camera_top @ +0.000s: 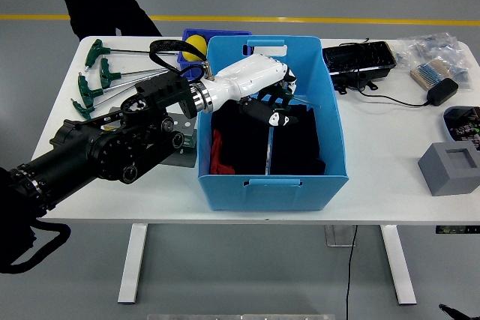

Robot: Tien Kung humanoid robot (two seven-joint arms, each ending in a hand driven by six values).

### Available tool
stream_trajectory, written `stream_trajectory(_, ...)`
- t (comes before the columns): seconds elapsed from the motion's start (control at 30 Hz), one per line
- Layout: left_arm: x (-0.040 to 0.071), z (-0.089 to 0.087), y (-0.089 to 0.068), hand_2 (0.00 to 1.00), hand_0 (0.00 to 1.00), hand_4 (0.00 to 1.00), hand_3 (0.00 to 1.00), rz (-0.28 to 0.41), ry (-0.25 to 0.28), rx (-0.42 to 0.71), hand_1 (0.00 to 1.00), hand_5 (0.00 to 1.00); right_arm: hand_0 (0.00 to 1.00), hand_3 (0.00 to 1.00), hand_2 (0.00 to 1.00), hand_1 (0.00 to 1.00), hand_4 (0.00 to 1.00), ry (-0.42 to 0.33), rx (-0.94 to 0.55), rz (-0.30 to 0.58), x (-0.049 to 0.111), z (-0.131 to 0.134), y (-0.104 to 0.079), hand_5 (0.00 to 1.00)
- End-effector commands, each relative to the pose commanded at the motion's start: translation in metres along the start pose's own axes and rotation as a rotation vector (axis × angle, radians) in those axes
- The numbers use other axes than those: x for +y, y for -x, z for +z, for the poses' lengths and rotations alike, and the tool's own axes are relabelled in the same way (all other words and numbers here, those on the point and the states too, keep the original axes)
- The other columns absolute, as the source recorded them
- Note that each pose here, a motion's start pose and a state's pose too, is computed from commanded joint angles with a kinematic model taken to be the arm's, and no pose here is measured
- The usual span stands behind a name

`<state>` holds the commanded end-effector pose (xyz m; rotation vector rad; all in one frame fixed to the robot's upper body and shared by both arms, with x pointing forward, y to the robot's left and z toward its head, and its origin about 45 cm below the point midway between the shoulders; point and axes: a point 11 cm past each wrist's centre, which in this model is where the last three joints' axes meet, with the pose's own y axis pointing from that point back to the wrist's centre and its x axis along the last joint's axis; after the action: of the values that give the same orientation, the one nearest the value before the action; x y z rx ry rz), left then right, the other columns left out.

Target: Lift tool from toolbox,place it in box,lift tool from toolbox,place it in box

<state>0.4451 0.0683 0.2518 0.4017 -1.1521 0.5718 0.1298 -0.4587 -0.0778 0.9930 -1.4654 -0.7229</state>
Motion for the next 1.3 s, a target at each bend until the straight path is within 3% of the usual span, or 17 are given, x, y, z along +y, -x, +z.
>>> stream_trajectory(0.03, -0.001, 0.0, 0.001, 0.467, 0.345, 0.86, 0.49, -0.002, 0.0, 0.001, 0.357, 0.47, 0.622, 0.547, 0.676, 0.606, 0.786, 0.0, 0.0, 0.0, 0.0, 0.0, 0.0, 0.659)
stream_trajectory(0.4, 0.003, -0.01, 0.01, 0.513, 0.391, 0.86, 0.511, -0.045, -0.034, -0.003, 0.422, 0.472, 0.622, 0.547, 0.677, 0.607, 0.787, 0.004, 0.0, 0.001, 0.0, 0.002, 0.0, 0.659)
stream_trajectory(0.43, 0.004, -0.011, 0.011, 0.59, 0.522, 0.862, 0.552, -0.056, -0.043, -0.004, 0.588, 0.468, 0.622, 0.547, 0.677, 0.605, 0.787, 0.004, 0.002, 0.001, 0.0, 0.002, 0.0, 0.659)
stream_trajectory(0.6, 0.011, -0.021, 0.014, 0.59, 0.522, 0.862, 0.552, -0.074, -0.072, -0.021, 0.588, 0.468, 0.622, 0.547, 0.677, 0.605, 0.787, 0.008, 0.004, 0.0, 0.0, 0.004, 0.001, 0.659)
stream_trajectory(0.63, 0.013, -0.024, 0.014, 0.646, 0.687, 0.885, 0.57, -0.072, -0.076, -0.026, 0.662, 0.501, 0.622, 0.547, 0.677, 0.607, 0.786, 0.008, 0.004, 0.0, 0.0, 0.005, 0.001, 0.659)
stream_trajectory(0.8, 0.023, -0.037, 0.012, 0.646, 0.687, 0.885, 0.57, -0.068, -0.107, -0.038, 0.662, 0.501, 0.622, 0.547, 0.677, 0.607, 0.786, 0.013, 0.002, -0.001, 0.0, 0.007, 0.002, 0.659)
stream_trajectory(0.83, 0.025, -0.038, 0.011, 0.795, 0.892, 0.972, 0.66, -0.067, -0.11, -0.035, 0.849, 0.692, 0.622, 0.547, 0.676, 0.608, 0.786, 0.014, 0.002, -0.002, 0.0, 0.008, 0.003, 0.659)
stream_trajectory(1.0, 0.028, -0.039, 0.006, 0.795, 0.892, 0.972, 0.66, -0.064, -0.111, -0.016, 0.849, 0.692, 0.622, 0.547, 0.676, 0.608, 0.786, 0.019, 0.004, -0.004, -0.001, 0.01, 0.004, 0.659)
stream_trajectory(1.03, 0.028, -0.039, 0.006, 0.91, 0.951, 0.989, 0.731, -0.063, -0.109, -0.012, 0.951, 0.744, 0.622, 0.547, 0.676, 0.607, 0.785, 0.019, 0.005, -0.004, -0.001, 0.011, 0.004, 0.66)
stream_trajectory(1.13, 0.029, -0.037, 0.002, 0.91, 0.951, 0.989, 0.731, -0.047, -0.1, -0.002, 0.951, 0.744, 0.622, 0.547, 0.676, 0.607, 0.785, 0.021, 0.007, -0.005, -0.001, 0.011, 0.004, 0.66)
stream_trajectory(1.2, 0.03, -0.035, -0.004, 0.91, 0.951, 0.989, 0.731, -0.015, -0.089, 0.008, 0.951, 0.744, 0.622, 0.547, 0.676, 0.607, 0.785, 0.021, 0.006, -0.005, -0.001, 0.012, 0.004, 0.66)
stream_trajectory(1.23, 0.03, -0.034, -0.007, 0.998, 0.995, 0.998, 0.817, 0.002, -0.085, 0.013, 0.995, 0.787, 0.622, 0.547, 0.676, 0.608, 0.784, 0.021, 0.006, -0.005, -0.001, 0.012, 0.004, 0.658)
stream_trajectory(1.3, 0.032, -0.033, -0.014, 0.998, 0.995, 0.998, 0.817, 0.044, -0.08, 0.03, 0.995, 0.787, 0.622, 0.547, 0.676, 0.608, 0.784, 0.021, 0.005, -0.004, -0.001, 0.012, 0.004, 0.658)
